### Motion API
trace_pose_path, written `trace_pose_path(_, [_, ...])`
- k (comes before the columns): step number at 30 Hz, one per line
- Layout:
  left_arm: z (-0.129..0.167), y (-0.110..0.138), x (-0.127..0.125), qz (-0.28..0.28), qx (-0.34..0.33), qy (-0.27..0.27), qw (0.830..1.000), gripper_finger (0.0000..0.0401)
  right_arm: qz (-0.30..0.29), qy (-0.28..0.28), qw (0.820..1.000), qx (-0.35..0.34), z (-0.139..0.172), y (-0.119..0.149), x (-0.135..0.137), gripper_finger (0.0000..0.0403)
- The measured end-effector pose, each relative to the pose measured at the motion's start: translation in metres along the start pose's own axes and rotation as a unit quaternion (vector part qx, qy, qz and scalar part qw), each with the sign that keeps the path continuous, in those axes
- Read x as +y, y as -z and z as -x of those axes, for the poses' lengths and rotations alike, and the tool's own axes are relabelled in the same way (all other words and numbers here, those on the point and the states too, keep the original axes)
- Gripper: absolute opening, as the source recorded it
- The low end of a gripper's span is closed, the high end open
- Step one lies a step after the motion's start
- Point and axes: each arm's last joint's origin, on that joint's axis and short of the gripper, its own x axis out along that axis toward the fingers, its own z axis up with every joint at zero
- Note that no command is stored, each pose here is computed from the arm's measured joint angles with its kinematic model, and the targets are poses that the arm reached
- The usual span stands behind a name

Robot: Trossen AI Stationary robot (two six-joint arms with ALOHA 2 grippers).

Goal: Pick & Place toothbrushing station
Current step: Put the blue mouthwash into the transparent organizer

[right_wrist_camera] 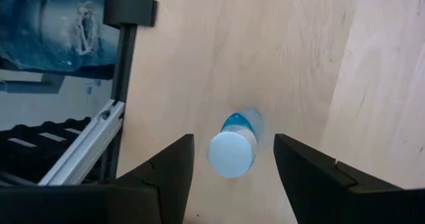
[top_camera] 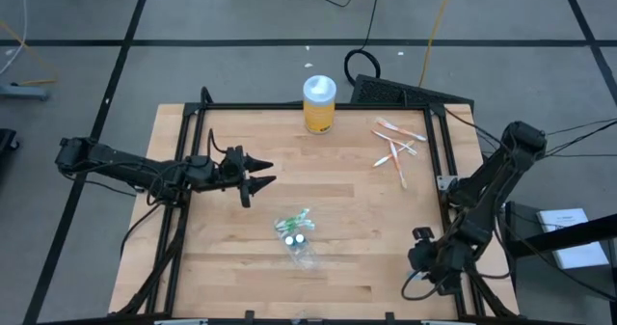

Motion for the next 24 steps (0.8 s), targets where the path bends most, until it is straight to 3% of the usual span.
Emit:
trace_pose_path(11, [0.0000, 0.0000, 0.0000, 0.000, 0.000, 0.000, 1.000, 0.0232, 0.016, 0.016, 1.000, 0.017, -0.0108, -0.0003, 0.0002, 0.0172])
trace_pose_path(24, [0.0000, 0.0000, 0.0000, -0.001, 0.000, 0.000, 1.000, 0.0232, 0.028, 0.015, 0.999, 0.017, -0.0104, -0.0006, 0.0002, 0.0099])
